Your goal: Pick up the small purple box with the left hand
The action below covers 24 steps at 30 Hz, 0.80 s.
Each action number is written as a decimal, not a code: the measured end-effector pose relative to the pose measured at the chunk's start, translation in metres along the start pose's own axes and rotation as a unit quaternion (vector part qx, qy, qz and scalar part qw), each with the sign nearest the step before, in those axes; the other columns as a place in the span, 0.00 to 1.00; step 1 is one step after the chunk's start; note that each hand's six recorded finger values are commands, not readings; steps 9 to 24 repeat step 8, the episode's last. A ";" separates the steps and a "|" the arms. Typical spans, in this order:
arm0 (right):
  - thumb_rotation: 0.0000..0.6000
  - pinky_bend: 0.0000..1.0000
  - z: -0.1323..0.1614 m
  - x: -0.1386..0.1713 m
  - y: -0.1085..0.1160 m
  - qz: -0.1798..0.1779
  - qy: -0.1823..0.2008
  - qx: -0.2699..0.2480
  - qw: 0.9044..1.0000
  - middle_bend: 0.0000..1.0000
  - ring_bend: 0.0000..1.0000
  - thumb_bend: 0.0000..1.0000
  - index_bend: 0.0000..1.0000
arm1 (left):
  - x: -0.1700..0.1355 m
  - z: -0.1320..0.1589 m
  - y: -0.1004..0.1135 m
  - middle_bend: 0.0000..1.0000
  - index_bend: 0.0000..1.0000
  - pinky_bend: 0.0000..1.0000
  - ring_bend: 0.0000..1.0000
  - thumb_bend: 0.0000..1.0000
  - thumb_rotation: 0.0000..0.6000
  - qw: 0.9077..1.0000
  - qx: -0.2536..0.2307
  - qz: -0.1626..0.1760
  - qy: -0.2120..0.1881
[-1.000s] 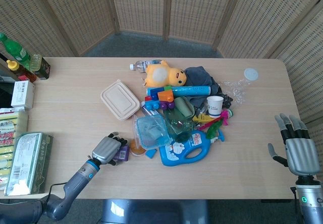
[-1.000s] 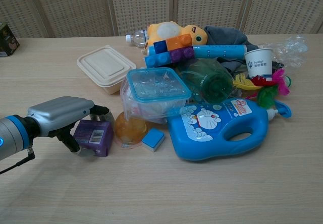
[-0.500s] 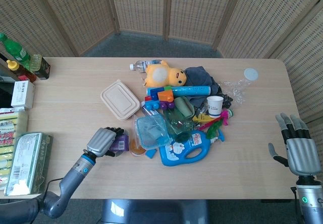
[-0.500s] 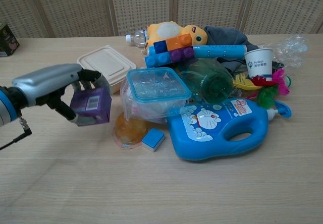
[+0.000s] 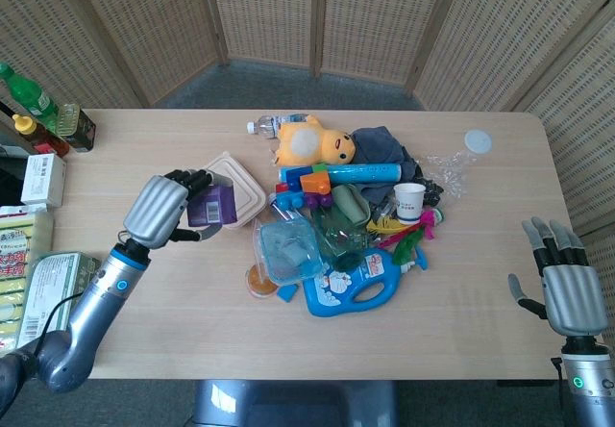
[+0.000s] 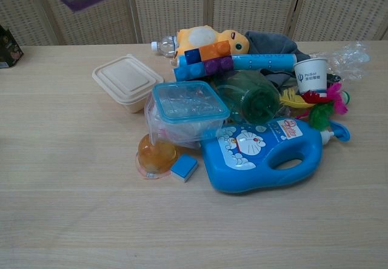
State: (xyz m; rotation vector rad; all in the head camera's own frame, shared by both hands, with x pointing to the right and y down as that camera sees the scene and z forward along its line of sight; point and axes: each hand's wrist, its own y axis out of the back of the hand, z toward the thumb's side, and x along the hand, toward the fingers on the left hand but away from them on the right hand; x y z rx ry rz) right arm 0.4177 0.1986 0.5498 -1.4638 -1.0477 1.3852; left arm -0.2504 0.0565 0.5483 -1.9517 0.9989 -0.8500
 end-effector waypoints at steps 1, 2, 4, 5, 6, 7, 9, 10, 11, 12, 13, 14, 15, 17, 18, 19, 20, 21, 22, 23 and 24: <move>0.82 0.00 0.000 0.000 0.000 0.001 0.000 0.000 1.000 0.00 0.00 0.41 0.01 | 0.003 0.002 0.007 0.65 0.58 0.45 0.60 0.36 1.00 1.000 0.002 0.005 -0.001; 0.82 0.00 0.001 0.000 -0.001 0.001 0.001 -0.001 1.000 0.00 0.00 0.41 0.01 | 0.007 0.005 0.017 0.65 0.58 0.45 0.60 0.36 1.00 1.000 0.005 0.012 -0.003; 0.82 0.00 0.001 0.001 -0.002 0.002 0.001 -0.001 1.000 0.00 0.00 0.41 0.01 | 0.012 0.009 0.029 0.65 0.58 0.45 0.60 0.36 1.00 1.000 0.004 0.023 -0.006; 0.82 0.00 0.001 0.001 -0.002 0.002 0.000 -0.001 1.000 0.00 0.00 0.41 0.01 | 0.015 0.013 0.035 0.65 0.58 0.45 0.60 0.36 1.00 1.000 0.001 0.030 -0.009; 0.82 0.00 0.000 0.001 -0.001 0.001 0.000 -0.001 1.000 0.00 0.00 0.41 0.01 | 0.016 0.015 0.039 0.65 0.58 0.45 0.60 0.36 1.00 0.999 0.000 0.033 -0.010; 0.82 0.00 0.000 0.002 -0.001 0.001 -0.001 -0.001 1.000 0.00 0.00 0.41 0.01 | 0.017 0.016 0.041 0.65 0.58 0.45 0.60 0.36 1.00 0.999 -0.001 0.035 -0.011; 0.82 0.00 -0.001 0.002 -0.001 0.000 -0.001 -0.001 1.000 0.00 0.00 0.41 0.01 | 0.017 0.017 0.044 0.65 0.58 0.45 0.60 0.36 1.00 0.999 0.000 0.038 -0.012; 0.82 0.00 -0.001 0.002 -0.001 0.000 -0.001 -0.001 1.000 0.00 0.00 0.41 0.01 | 0.017 0.017 0.044 0.65 0.58 0.45 0.60 0.36 1.00 0.999 0.000 0.038 -0.012; 0.82 0.00 -0.001 0.002 -0.001 0.000 -0.001 -0.001 1.000 0.00 0.00 0.41 0.01 | 0.017 0.017 0.044 0.65 0.58 0.45 0.60 0.36 1.00 0.999 0.000 0.038 -0.012; 0.82 0.00 -0.001 0.002 -0.001 0.000 -0.001 -0.001 1.000 0.00 0.00 0.41 0.01 | 0.017 0.017 0.044 0.65 0.58 0.45 0.60 0.36 1.00 0.999 0.000 0.038 -0.012; 0.82 0.00 -0.001 0.002 -0.001 0.000 -0.001 -0.001 1.000 0.00 0.00 0.41 0.01 | 0.017 0.017 0.044 0.65 0.58 0.45 0.60 0.36 1.00 0.999 0.000 0.038 -0.012; 0.82 0.00 -0.001 0.002 -0.001 0.000 -0.001 -0.001 1.000 0.00 0.00 0.41 0.01 | 0.017 0.017 0.044 0.65 0.58 0.45 0.60 0.36 1.00 0.999 0.000 0.038 -0.012; 0.82 0.00 -0.001 0.002 -0.001 0.000 -0.001 -0.001 1.000 0.00 0.00 0.41 0.01 | 0.017 0.017 0.044 0.65 0.58 0.45 0.60 0.36 1.00 0.999 0.000 0.038 -0.012; 0.82 0.00 -0.001 0.002 -0.001 0.000 -0.001 -0.001 1.000 0.00 0.00 0.41 0.01 | 0.017 0.017 0.044 0.65 0.58 0.45 0.60 0.36 1.00 0.999 0.000 0.038 -0.012; 0.82 0.00 -0.001 0.002 -0.001 0.000 -0.001 -0.001 1.000 0.00 0.00 0.41 0.01 | 0.017 0.017 0.044 0.65 0.58 0.45 0.60 0.36 1.00 0.999 0.000 0.038 -0.012; 0.82 0.00 -0.001 0.002 -0.001 0.000 -0.001 -0.001 1.000 0.00 0.00 0.41 0.01 | 0.017 0.017 0.044 0.65 0.58 0.45 0.60 0.36 1.00 0.999 0.000 0.038 -0.012; 0.82 0.00 -0.001 0.002 -0.001 0.000 -0.001 -0.001 1.000 0.00 0.00 0.41 0.01 | 0.017 0.017 0.044 0.65 0.58 0.45 0.60 0.36 1.00 0.999 0.000 0.038 -0.012; 0.82 0.00 -0.001 0.002 -0.001 0.000 -0.001 -0.001 1.000 0.00 0.00 0.41 0.01 | 0.017 0.017 0.044 0.65 0.58 0.45 0.60 0.36 1.00 0.999 0.000 0.038 -0.012; 0.82 0.00 -0.001 0.002 -0.001 0.000 -0.001 -0.001 1.000 0.00 0.00 0.41 0.01 | 0.017 0.017 0.044 0.65 0.58 0.45 0.60 0.36 1.00 0.999 0.000 0.038 -0.012; 0.82 0.00 -0.001 0.002 -0.001 0.000 -0.001 -0.001 1.000 0.00 0.00 0.41 0.01 | 0.017 0.017 0.044 0.65 0.58 0.45 0.60 0.36 1.00 0.999 0.000 0.038 -0.012; 0.82 0.00 -0.001 0.002 -0.001 0.000 -0.001 -0.001 1.000 0.00 0.00 0.41 0.01 | 0.017 0.017 0.044 0.65 0.58 0.45 0.60 0.36 1.00 0.999 0.000 0.038 -0.012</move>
